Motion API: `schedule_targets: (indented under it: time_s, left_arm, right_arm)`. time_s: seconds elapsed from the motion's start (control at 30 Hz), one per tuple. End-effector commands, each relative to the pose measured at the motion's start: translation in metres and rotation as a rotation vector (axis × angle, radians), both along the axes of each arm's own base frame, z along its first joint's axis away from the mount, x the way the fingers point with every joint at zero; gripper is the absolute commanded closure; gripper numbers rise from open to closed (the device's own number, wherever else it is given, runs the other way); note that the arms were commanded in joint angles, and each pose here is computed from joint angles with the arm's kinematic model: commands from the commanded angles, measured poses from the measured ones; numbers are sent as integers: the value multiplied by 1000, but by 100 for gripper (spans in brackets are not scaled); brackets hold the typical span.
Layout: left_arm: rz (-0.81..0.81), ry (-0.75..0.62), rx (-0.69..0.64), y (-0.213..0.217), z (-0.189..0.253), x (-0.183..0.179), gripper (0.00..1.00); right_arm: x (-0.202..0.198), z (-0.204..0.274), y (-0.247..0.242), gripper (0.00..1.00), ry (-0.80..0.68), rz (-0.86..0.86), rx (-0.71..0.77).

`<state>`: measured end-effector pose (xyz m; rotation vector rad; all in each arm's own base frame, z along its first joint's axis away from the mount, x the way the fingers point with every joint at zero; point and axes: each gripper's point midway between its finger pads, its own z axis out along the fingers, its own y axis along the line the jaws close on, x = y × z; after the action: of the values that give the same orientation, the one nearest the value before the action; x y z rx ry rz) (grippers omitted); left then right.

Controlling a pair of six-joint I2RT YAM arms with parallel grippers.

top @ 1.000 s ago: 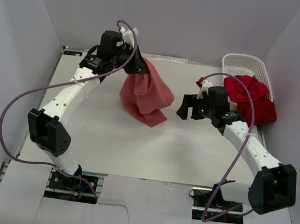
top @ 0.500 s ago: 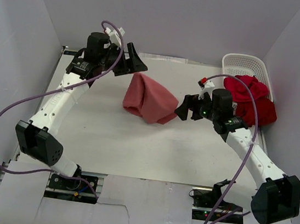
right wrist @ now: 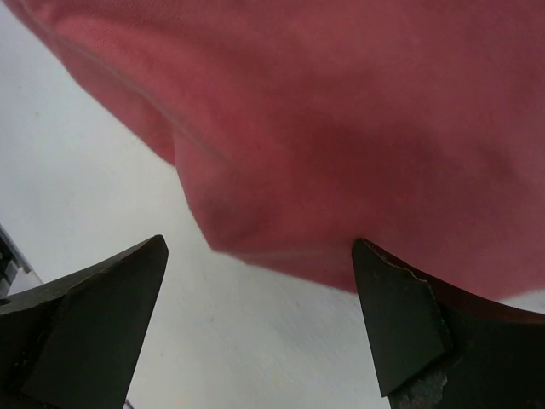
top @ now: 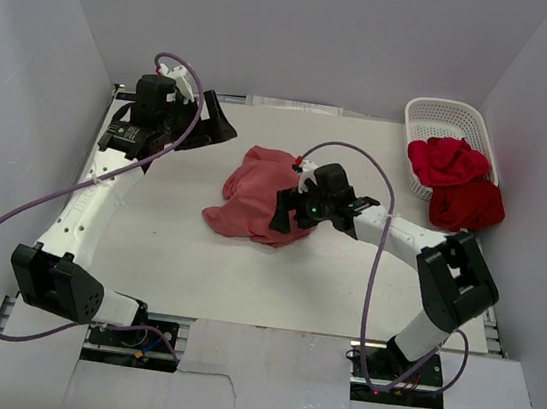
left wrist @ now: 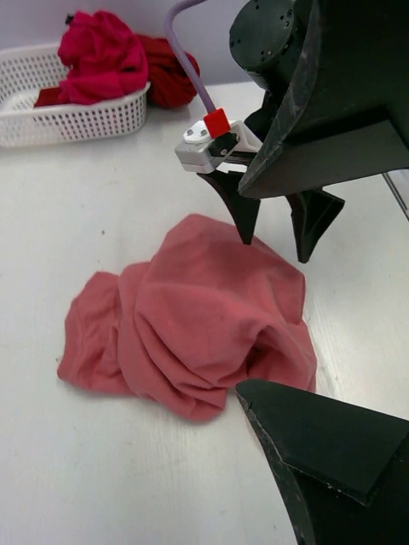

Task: Fold and stack the t-shirts
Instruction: Flatten out the tshirt

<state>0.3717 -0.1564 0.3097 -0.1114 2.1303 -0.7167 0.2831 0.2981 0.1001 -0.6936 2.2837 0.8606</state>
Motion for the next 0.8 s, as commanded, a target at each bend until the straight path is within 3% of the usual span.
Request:
schedule_targets:
  time_s: [0.0,0.17,0.2,0.3,0.4,0.5,0.53,0.6,0.63,0.67,0.77]
  left_arm:
    - [22,20,59,13,-19,-5,2]
    - [49,6,82,24,-19,-6,2]
    - [58,3,87,26,-19,-5,2]
    - [71,-1,88,29,-18,-5,2]
    - [103,-1,94,35,-18,-5,2]
    - [161,-6,97,47,-17,-4,2]
    - [172,-5,96,49,-17,-4,2]
    - [177,-4,94,51,-17,-5,2]
    - [180,-5,95,52,-17,-5,2]
    - [180,-3,93,52,-18,-5,2]
    - [177,-10,81,50,-20,-5,2]
  right_arm:
    - [22,7,35,5,-71,4,6]
    - [40,-11,72,1,-62,14,-79]
    - [42,-4,83,36,-67,27,-81]
    - [37,-7,100,92,-37,65,-114]
    - [15,34,123,92,-53,157,-50]
    - [-8,105,122,92,-78,209,78]
    - [-18,155,109,92,-146,213,153]
    - [-21,189,76,92,-183,184,214]
    - [-29,230,47,92,-241,138,284]
    - [-23,235,25,92,-239,83,300]
    - [33,194,-89,92,-164,-254,241]
